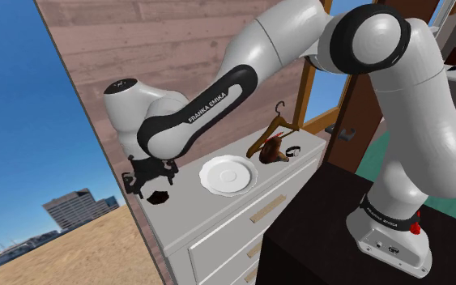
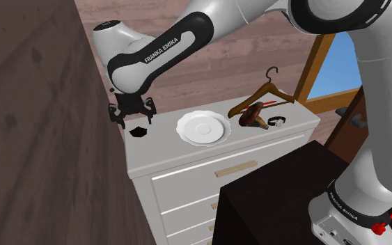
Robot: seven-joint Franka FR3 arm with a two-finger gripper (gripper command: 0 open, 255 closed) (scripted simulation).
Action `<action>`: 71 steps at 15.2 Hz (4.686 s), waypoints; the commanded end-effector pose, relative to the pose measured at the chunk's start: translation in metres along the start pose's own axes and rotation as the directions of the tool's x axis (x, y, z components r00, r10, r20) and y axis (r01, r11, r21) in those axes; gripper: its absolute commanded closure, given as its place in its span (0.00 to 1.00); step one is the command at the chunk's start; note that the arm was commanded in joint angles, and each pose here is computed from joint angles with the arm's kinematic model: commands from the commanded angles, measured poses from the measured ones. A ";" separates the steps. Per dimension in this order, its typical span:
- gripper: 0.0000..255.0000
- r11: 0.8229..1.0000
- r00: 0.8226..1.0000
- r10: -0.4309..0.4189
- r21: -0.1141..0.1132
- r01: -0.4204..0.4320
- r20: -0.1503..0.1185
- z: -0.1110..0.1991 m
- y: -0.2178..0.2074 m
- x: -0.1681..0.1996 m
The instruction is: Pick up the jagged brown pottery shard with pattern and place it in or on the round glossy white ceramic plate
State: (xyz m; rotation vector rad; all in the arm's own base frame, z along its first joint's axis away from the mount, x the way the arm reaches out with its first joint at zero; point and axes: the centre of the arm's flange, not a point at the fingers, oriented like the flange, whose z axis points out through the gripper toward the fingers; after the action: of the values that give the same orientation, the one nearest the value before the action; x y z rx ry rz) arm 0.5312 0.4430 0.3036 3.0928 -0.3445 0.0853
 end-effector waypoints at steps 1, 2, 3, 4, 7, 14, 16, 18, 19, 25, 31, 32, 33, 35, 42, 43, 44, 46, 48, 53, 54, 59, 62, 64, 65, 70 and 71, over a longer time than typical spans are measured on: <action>0.00 1.000 1.000 -0.002 0.012 0.002 -0.010 0.013 -0.002 -0.001; 0.00 1.000 1.000 -0.002 0.012 0.002 -0.010 0.019 -0.002 -0.001; 0.00 1.000 1.000 -0.002 0.012 0.002 -0.010 0.024 -0.002 -0.001; 0.00 1.000 1.000 -0.002 0.012 0.002 -0.010 0.029 -0.002 -0.001; 0.00 1.000 1.000 -0.002 0.012 0.002 -0.010 0.032 -0.002 -0.001; 1.00 1.000 1.000 -0.002 0.012 0.002 -0.010 0.034 -0.003 -0.002; 1.00 1.000 1.000 -0.002 0.012 0.002 -0.010 0.034 -0.004 -0.002; 1.00 1.000 1.000 -0.002 0.012 0.002 -0.010 0.035 -0.004 -0.002; 1.00 1.000 1.000 -0.002 0.012 0.002 -0.010 0.035 -0.003 -0.001; 1.00 1.000 1.000 -0.002 0.012 0.002 -0.010 0.016 -0.002 0.000; 1.00 1.000 1.000 -0.002 0.012 0.002 -0.010 -0.015 -0.001 0.002; 1.00 1.000 1.000 -0.002 0.012 0.002 -0.010 -0.020 -0.001 0.002; 1.00 1.000 1.000 -0.002 0.012 0.002 -0.010 -0.026 -0.001 0.002; 1.00 1.000 1.000 -0.002 0.012 0.002 -0.010 -0.036 0.000 0.003; 1.00 1.000 1.000 -0.002 0.012 0.002 -0.010 -0.056 0.039 -0.003; 1.00 1.000 1.000 -0.002 0.012 0.002 -0.010 -0.056 0.052 -0.005; 1.00 1.000 1.000 -0.002 0.012 0.002 -0.010 -0.057 0.065 -0.008; 1.00 1.000 1.000 -0.002 0.012 0.002 -0.010 -0.057 0.091 -0.012; 1.00 1.000 1.000 -0.002 0.012 0.002 -0.010 -0.058 0.117 -0.017; 1.00 1.000 1.000 -0.002 0.012 0.002 -0.010 -0.060 0.182 -0.029; 1.00 1.000 1.000 -0.002 0.012 0.002 -0.010 -0.060 0.195 -0.031; 1.00 1.000 1.000 -0.002 0.012 0.002 -0.010 -0.050 0.239 -0.040; 1.00 1.000 1.000 -0.002 0.012 0.002 -0.010 -0.035 0.239 -0.041; 1.00 1.000 1.000 -0.002 0.012 0.002 -0.010 -0.024 0.239 -0.041; 1.00 1.000 1.000 -0.002 0.012 0.002 -0.010 -0.019 0.239 -0.042; 1.00 1.000 1.000 -0.002 0.012 0.002 -0.010 0.008 0.238 -0.043; 1.00 1.000 1.000 -0.002 0.012 0.002 -0.010 0.013 0.238 -0.043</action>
State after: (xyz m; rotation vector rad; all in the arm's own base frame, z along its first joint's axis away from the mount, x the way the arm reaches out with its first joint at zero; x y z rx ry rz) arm 0.4366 0.2200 0.2995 3.1029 -0.3418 0.1028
